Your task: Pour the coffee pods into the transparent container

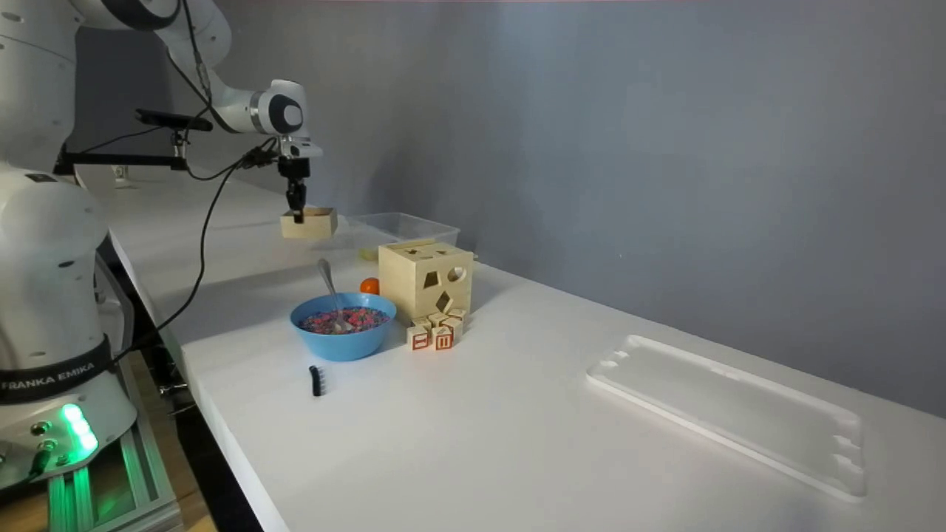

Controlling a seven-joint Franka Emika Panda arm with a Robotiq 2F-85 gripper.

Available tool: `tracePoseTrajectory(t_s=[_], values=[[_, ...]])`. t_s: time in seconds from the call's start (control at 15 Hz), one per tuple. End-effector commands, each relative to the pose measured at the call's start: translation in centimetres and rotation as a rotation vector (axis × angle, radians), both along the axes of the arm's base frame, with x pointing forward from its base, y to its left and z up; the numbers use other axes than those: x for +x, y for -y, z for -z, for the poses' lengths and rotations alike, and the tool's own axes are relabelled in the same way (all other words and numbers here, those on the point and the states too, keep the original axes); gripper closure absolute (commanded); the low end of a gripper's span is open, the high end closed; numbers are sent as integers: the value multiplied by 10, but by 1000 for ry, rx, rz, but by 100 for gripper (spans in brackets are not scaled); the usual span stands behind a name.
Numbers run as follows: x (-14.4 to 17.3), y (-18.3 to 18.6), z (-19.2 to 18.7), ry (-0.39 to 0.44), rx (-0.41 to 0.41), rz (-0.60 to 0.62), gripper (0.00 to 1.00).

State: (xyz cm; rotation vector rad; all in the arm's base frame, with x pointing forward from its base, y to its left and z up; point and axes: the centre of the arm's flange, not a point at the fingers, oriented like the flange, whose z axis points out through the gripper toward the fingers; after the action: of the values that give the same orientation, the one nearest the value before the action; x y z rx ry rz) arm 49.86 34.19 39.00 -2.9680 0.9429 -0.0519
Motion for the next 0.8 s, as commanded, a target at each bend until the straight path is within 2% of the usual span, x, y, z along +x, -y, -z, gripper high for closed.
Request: tracePoseTrajectory(t_s=[0.0, 0.47, 0.73], values=[[-6, 8, -25, -23, -5, -33, 98], [-21, 42, -65, -80, -3, -46, 98], [-22, 84, -78, -69, 105, 36, 98]])
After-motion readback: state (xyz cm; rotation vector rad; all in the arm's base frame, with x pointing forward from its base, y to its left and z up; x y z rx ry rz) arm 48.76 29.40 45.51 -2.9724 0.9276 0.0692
